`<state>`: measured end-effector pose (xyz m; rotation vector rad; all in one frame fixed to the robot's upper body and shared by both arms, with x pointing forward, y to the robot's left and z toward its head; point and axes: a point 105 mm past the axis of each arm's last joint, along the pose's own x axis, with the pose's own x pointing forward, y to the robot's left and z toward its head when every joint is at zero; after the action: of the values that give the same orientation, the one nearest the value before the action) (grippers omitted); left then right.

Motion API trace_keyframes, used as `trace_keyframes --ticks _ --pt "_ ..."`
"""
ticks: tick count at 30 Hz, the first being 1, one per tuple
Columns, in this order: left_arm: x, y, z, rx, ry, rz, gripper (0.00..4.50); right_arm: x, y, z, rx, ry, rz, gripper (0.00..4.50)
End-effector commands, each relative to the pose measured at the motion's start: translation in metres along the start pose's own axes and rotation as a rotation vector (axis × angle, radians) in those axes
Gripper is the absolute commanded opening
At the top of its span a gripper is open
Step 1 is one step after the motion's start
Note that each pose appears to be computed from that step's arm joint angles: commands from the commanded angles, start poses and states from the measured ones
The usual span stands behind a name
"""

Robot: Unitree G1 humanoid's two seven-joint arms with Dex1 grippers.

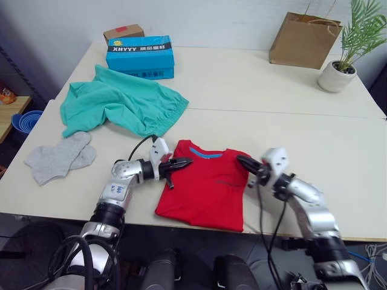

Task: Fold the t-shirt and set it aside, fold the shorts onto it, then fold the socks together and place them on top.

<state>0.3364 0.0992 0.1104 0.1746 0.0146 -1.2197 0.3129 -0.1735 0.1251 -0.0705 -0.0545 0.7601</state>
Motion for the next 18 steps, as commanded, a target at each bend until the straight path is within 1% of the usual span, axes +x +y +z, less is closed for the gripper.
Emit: trace_keyframes --ticks 1,2,3,4,5,6,7,8,10,11,14,16,18 --pt "-0.019 -0.019 0.044 0.093 -0.063 -0.109 0.39 -0.026 0.016 0.031 0.146 0.034 0.088 1.29" --pt "-0.025 -0.027 0.055 0.089 -0.097 -0.141 0.61 -0.036 0.022 0.030 0.227 0.084 0.103 1.62" --pt "-0.029 -0.034 0.063 0.085 -0.119 -0.163 0.94 -0.043 0.026 0.031 0.283 0.123 0.116 1.99" --pt "-0.035 -0.044 0.067 0.096 -0.126 -0.207 1.26 -0.051 0.032 0.023 0.374 0.214 0.121 2.33" --pt "-0.040 -0.053 0.067 0.102 -0.123 -0.245 1.60 -0.061 0.041 0.014 0.447 0.321 0.148 2.73" --pt "-0.045 -0.060 0.067 0.118 -0.126 -0.273 1.89 -0.067 0.050 0.010 0.533 0.383 0.174 3.02" --pt "-0.048 -0.065 0.067 0.129 -0.129 -0.290 2.21 -0.072 0.056 0.009 0.591 0.421 0.193 3.38" --pt "-0.050 -0.066 0.066 0.152 -0.129 -0.288 2.53 -0.078 0.065 0.005 0.661 0.487 0.227 3.74" --pt "-0.053 -0.071 0.066 0.155 -0.151 -0.301 3.18 -0.080 0.076 -0.003 0.744 0.553 0.264 4.46" --pt "-0.054 -0.073 0.064 0.151 -0.154 -0.308 3.51 -0.077 0.079 -0.009 0.772 0.581 0.259 4.50" --pt "-0.055 -0.077 0.061 0.130 -0.151 -0.330 4.48 -0.063 0.084 -0.018 0.808 0.604 0.248 4.50" --pt "-0.060 -0.081 0.057 0.099 -0.147 -0.343 4.48 -0.041 0.093 -0.022 0.828 0.591 0.270 4.50" --pt "-0.063 -0.081 0.055 0.076 -0.149 -0.336 4.48 -0.026 0.099 -0.025 0.830 0.592 0.281 4.50"
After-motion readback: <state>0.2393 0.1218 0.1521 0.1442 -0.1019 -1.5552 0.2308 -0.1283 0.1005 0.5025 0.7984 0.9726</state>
